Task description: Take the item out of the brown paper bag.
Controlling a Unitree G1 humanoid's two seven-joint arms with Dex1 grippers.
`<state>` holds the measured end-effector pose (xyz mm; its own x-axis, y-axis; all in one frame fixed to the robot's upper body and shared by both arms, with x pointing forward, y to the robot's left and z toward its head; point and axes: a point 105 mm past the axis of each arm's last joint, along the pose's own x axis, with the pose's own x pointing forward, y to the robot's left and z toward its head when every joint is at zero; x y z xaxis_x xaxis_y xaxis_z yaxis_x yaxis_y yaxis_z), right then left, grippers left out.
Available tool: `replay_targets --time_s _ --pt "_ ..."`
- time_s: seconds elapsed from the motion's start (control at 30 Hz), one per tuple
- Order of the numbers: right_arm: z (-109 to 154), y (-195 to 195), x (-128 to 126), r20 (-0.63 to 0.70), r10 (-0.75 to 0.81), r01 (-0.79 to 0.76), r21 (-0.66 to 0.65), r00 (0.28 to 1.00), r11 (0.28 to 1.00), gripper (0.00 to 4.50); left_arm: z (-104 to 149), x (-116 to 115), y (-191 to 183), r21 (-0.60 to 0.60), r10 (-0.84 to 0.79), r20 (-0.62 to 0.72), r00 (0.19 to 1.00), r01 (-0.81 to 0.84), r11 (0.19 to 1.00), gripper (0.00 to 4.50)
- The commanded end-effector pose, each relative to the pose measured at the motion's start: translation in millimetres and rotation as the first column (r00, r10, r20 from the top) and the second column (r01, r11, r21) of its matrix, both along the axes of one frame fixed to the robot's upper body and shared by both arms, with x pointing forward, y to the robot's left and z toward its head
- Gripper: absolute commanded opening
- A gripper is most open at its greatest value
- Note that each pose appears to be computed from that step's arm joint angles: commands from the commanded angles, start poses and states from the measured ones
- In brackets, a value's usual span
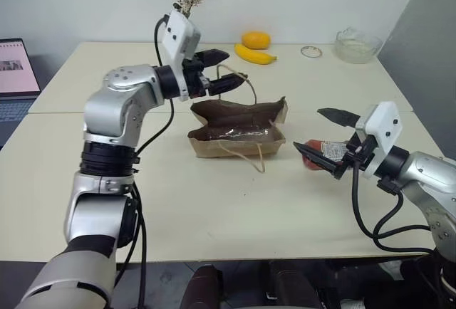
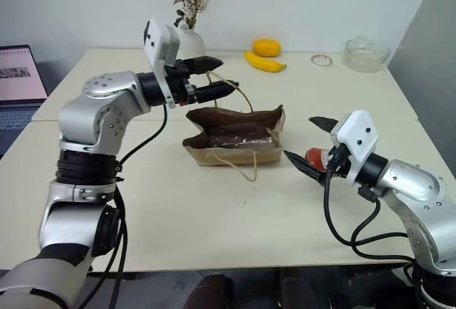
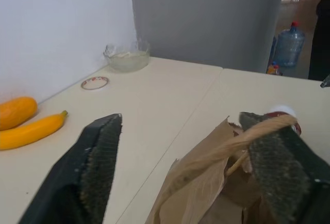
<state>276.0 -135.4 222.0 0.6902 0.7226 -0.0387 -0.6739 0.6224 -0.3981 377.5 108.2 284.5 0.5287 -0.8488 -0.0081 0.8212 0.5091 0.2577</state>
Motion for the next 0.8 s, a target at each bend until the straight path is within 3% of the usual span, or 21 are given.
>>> replay_targets --time_s 0.03,0.37,0.57,0.63,0.7,0.8 --pt "2 1 2 0.031 0.019 -0.018 -0.033 0.999 0.999 4.50 3 -6 11 0.058 0.031 0.052 0.998 -0.034 0.998 4.46" --pt "0 11 17 0.060 0.064 -0.060 -0.053 0.996 0.997 4.50 -18 -16 19 0.199 0.086 0.210 0.974 -0.128 0.972 4.46" --pt "20 11 20 0.121 0.055 -0.066 0.086 0.991 0.994 4.50 1 -29 36 -0.043 0.194 0.149 0.970 -0.190 0.981 4.46" --pt "29 8 17 0.157 0.045 -0.069 0.148 0.987 0.987 4.50 -3 -31 50 -0.060 0.293 0.147 0.945 -0.287 0.956 4.46" --pt "29 5 12 0.141 0.052 -0.077 0.179 0.989 0.981 4.50 -13 -36 60 -0.014 0.368 0.199 0.908 -0.372 0.928 4.46" --pt "19 -1 7 0.075 0.039 -0.054 0.200 0.996 0.978 4.50 -31 -48 73 -0.055 0.464 0.168 0.870 -0.462 0.885 4.46"
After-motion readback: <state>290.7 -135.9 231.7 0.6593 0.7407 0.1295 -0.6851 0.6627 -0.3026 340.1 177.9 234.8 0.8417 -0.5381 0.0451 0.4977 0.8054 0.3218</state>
